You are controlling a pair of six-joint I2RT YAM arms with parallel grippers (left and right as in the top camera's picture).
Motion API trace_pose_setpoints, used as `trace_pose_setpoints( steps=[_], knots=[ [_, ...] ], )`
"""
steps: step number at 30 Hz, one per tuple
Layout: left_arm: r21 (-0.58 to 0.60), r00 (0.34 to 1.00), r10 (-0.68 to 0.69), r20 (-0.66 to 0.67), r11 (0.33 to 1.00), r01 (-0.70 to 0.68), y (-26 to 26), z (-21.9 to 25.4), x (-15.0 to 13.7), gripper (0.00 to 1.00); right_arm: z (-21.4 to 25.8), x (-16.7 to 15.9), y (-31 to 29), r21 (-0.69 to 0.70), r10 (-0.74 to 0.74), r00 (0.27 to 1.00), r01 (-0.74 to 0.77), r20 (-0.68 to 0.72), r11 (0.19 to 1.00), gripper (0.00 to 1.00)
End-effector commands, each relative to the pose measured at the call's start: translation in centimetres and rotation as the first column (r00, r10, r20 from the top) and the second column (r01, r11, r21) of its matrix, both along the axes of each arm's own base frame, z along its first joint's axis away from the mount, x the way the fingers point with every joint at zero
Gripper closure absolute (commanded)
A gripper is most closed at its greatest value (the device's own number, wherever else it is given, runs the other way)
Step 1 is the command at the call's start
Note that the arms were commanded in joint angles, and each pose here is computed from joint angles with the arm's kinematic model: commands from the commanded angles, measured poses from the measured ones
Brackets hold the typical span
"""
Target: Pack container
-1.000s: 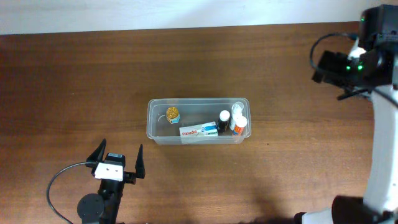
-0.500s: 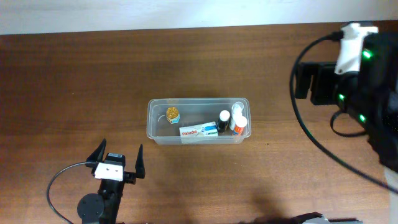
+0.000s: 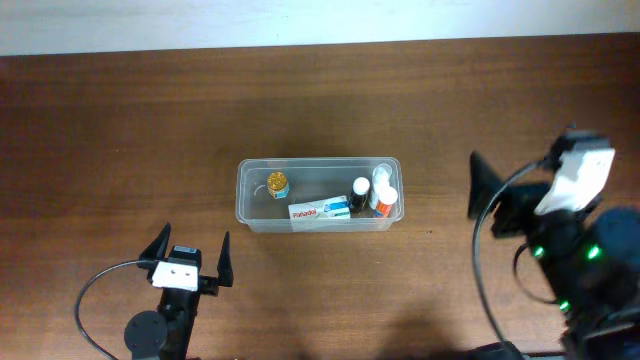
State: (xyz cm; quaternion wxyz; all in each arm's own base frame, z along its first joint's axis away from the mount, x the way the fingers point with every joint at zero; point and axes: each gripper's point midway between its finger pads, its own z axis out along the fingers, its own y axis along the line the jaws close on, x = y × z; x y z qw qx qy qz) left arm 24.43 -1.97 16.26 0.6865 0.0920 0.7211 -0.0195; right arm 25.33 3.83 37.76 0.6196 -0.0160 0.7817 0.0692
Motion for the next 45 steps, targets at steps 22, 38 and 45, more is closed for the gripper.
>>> trace_pose_setpoints(
  steps=[22,38,45],
  knots=[
    [0.010,1.000,0.004,0.003,1.000,-0.004,0.1,-0.1,0.0,0.01,-13.0,-1.5,0.9,0.051,0.066,0.940,-0.088,0.333,0.995,0.02],
    [0.010,1.000,0.004,0.003,1.000,-0.004,0.1,-0.1,0.0,0.01,-18.3,-0.6,-2.2,0.055,-0.082,0.953,0.069,0.292,0.996,0.02],
    [0.010,1.000,0.004,0.003,1.000,-0.004,0.1,-0.1,0.0,0.01,-19.5,-0.7,-2.6,0.047,-0.092,0.964,0.083,0.250,0.995,0.02]
  ],
)
